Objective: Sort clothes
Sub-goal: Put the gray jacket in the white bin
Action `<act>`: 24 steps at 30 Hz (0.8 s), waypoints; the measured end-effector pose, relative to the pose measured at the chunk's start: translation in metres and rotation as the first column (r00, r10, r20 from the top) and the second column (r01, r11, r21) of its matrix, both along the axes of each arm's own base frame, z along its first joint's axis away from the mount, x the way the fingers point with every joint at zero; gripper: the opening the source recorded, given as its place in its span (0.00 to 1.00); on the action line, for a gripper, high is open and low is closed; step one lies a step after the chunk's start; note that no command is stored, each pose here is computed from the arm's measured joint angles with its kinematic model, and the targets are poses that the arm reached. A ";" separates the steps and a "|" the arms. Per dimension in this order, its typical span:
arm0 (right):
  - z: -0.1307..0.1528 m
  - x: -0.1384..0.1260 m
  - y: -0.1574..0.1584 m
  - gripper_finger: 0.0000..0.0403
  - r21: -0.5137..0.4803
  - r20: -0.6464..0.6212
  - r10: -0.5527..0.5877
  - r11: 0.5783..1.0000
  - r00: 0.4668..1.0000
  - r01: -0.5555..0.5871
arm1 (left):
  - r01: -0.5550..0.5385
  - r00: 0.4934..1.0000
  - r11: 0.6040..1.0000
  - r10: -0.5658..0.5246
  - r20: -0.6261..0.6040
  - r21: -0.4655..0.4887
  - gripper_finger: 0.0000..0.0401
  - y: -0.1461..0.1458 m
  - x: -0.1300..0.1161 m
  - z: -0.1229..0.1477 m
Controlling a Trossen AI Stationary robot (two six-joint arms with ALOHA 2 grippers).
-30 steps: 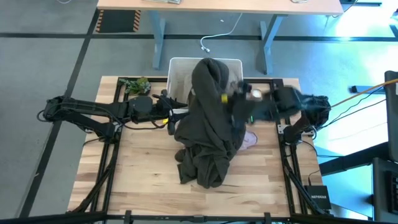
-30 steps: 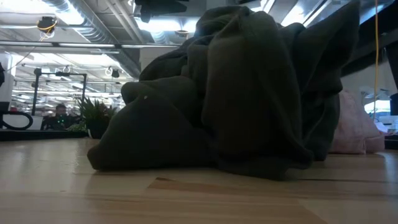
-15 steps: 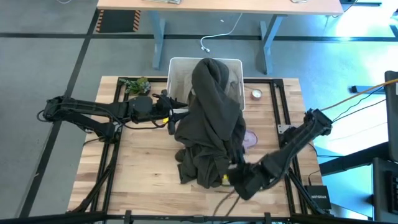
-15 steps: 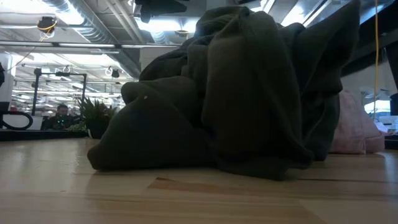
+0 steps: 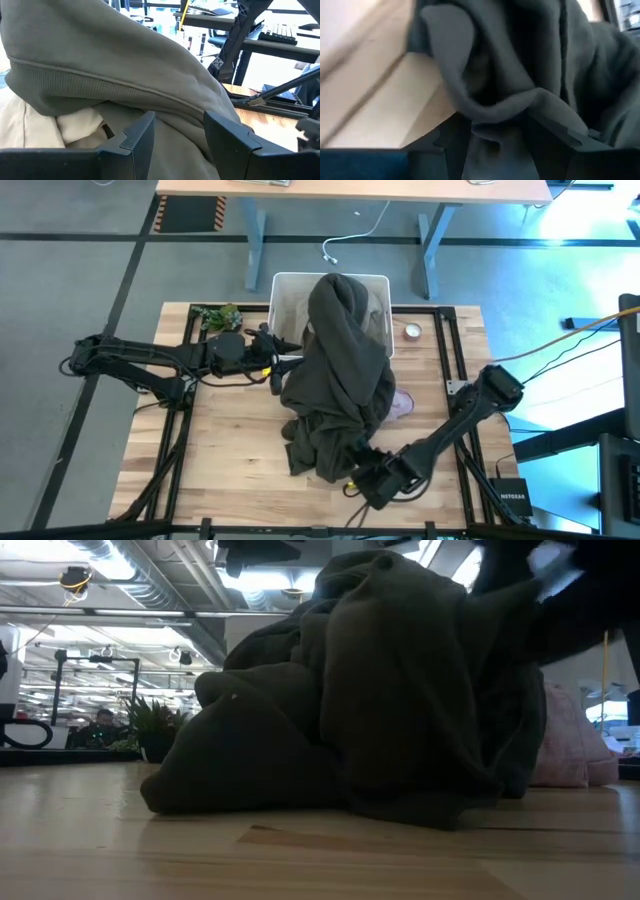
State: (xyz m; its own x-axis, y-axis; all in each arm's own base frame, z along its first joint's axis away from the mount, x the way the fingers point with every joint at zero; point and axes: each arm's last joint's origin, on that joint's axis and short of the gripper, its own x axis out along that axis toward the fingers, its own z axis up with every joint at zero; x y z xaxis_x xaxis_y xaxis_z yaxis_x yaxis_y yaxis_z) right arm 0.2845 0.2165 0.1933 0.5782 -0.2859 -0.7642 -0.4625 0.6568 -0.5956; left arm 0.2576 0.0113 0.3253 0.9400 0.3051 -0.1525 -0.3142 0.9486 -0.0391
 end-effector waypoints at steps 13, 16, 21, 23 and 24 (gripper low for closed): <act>-0.023 0.037 -0.032 0.37 0.045 -0.064 -0.056 0.997 0.996 0.059 | 0.000 1.000 1.000 0.000 0.000 -0.001 0.41 0.000 0.000 0.000; -0.023 0.037 -0.032 0.15 0.058 -0.062 -0.071 0.996 0.996 0.074 | -0.001 1.000 1.000 0.001 0.003 -0.011 0.41 0.000 0.000 0.000; -0.012 0.034 -0.031 0.07 0.003 0.007 -0.118 0.993 0.993 0.118 | -0.002 1.000 1.000 0.002 0.004 -0.014 0.41 0.000 0.000 0.000; 0.004 0.032 -0.029 0.06 -0.019 0.052 -0.136 0.990 0.989 0.137 | -0.002 1.000 1.000 0.002 0.004 -0.015 0.41 0.000 0.000 0.000; 0.015 0.032 -0.030 0.05 -0.023 0.078 -0.146 0.989 0.986 0.148 | -0.002 1.000 1.000 0.002 0.004 -0.015 0.41 0.000 0.000 0.000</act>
State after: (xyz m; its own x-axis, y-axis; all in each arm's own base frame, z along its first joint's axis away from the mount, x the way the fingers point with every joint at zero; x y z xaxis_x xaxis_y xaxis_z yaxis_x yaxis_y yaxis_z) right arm 0.3168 0.1869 0.2088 0.5841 -0.3930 -0.7102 -0.3155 0.6963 -0.6447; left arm 0.2576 0.0113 0.3252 0.9399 0.3051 -0.1536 -0.3163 0.9471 -0.0546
